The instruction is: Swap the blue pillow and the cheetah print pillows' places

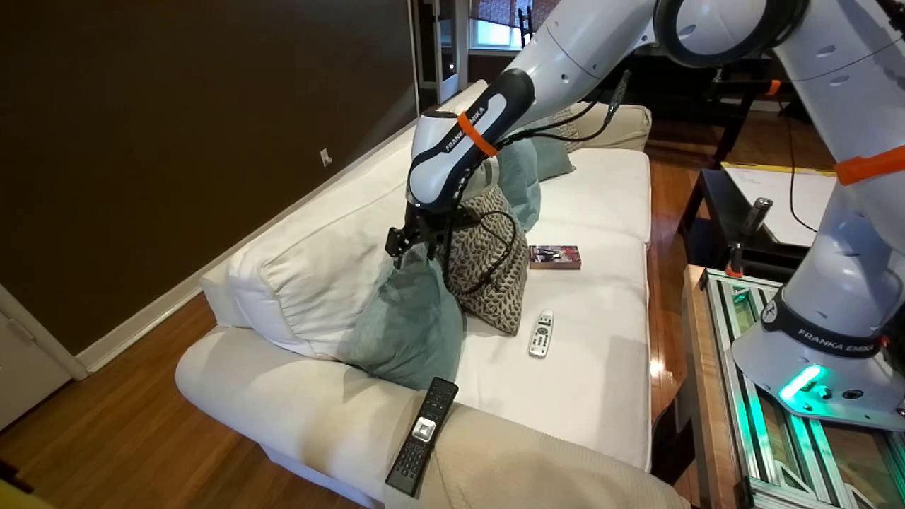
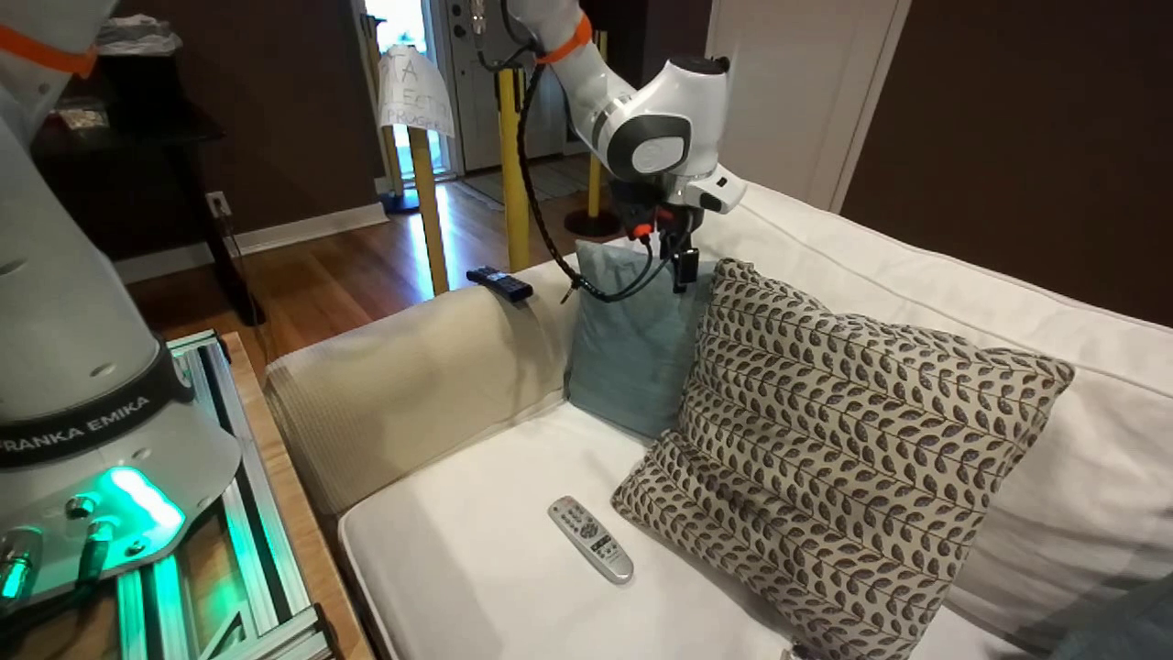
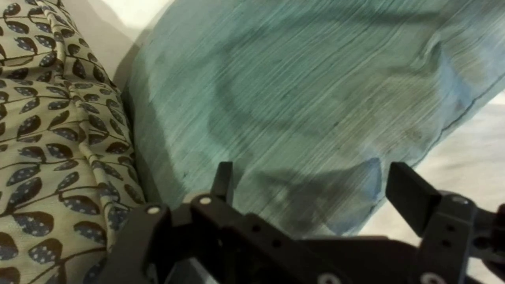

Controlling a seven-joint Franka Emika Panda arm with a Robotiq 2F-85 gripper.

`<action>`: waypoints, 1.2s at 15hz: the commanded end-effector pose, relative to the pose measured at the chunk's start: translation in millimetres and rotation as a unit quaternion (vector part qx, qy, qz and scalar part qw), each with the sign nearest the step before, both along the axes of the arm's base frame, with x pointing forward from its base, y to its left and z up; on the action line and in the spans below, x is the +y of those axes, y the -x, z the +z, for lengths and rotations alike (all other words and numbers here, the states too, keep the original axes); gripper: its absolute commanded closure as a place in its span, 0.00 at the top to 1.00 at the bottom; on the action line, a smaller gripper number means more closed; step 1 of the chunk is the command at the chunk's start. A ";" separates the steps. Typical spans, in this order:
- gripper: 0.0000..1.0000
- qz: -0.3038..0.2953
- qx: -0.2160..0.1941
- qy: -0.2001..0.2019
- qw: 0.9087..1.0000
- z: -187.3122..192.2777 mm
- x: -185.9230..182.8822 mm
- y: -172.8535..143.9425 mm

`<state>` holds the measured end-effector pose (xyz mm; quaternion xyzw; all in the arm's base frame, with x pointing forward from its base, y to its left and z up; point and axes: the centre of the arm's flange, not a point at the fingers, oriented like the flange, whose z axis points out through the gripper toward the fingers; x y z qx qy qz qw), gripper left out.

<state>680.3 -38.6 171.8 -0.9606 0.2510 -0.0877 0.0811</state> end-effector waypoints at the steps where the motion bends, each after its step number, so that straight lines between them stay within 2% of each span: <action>1: 0.68 -0.006 0.018 0.003 1.000 -17.7 1.1 -14.7; 4: 0.42 -0.008 0.019 -0.003 1.000 -21.8 0.3 -16.2; 7: 0.21 -0.004 0.019 -0.017 1.000 -17.0 1.0 -16.0; 10: 0.01 0.008 0.028 -0.059 0.998 -4.0 4.9 -12.5; 12: 0.00 0.024 0.040 -0.088 0.995 8.1 7.0 -6.3; 18: 0.01 0.025 0.088 -0.124 0.988 57.7 -4.1 21.5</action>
